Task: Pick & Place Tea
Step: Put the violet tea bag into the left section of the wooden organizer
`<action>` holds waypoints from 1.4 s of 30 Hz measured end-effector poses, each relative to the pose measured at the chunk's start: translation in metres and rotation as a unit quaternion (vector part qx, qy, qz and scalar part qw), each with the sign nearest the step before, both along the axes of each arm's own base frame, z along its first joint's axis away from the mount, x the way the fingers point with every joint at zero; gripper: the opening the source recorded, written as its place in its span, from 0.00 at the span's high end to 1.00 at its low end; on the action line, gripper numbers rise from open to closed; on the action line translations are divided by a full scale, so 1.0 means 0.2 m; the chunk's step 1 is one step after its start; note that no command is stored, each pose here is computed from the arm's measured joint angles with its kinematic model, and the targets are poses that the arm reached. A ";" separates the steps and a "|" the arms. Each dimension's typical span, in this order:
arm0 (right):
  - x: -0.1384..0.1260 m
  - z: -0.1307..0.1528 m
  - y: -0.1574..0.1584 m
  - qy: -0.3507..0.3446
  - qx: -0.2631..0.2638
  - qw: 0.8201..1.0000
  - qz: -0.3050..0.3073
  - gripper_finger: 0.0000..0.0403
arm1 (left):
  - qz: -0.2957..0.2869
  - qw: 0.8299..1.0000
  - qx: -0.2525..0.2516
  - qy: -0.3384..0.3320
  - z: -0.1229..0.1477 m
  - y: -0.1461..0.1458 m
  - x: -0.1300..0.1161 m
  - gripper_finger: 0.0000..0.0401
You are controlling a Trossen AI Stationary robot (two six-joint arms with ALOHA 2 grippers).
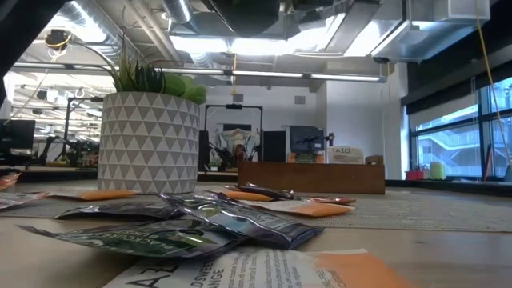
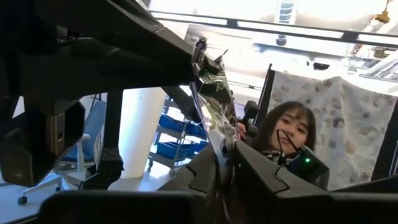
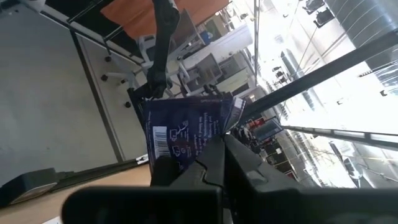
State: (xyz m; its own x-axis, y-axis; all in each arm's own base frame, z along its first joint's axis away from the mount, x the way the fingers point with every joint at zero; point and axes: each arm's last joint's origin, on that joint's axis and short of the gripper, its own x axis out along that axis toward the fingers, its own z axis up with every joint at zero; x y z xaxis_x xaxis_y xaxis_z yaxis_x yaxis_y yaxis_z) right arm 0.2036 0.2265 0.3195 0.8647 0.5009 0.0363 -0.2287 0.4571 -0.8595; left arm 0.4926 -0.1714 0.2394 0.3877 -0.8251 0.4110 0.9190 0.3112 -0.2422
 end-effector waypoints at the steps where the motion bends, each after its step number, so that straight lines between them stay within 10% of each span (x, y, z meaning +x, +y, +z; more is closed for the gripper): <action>1: 0.00 0.00 0.00 0.000 0.000 1.000 0.000 0.99 | 0.000 1.000 0.000 0.000 0.00 0.00 0.00 0.91; 12: 0.00 0.00 0.00 0.040 0.075 0.996 -0.005 0.86 | 0.002 1.000 0.004 -0.001 0.00 0.04 0.01 0.97; 17: -0.01 0.00 -0.02 0.060 0.144 0.982 -0.110 0.68 | -0.006 1.000 0.013 -0.005 0.00 0.07 0.02 0.98; 27: -0.17 0.00 0.03 0.052 0.230 0.916 -0.325 0.48 | 0.015 0.999 0.033 -0.015 -0.01 0.21 0.06 0.99; 32: -0.26 -0.01 0.05 0.045 0.350 0.849 -0.394 0.47 | 0.064 0.997 0.026 -0.017 -0.01 0.33 0.09 0.99; 42: -0.30 -0.09 0.12 0.151 0.394 0.870 -0.256 0.46 | 0.243 0.967 0.062 -0.041 -0.03 0.63 0.17 0.99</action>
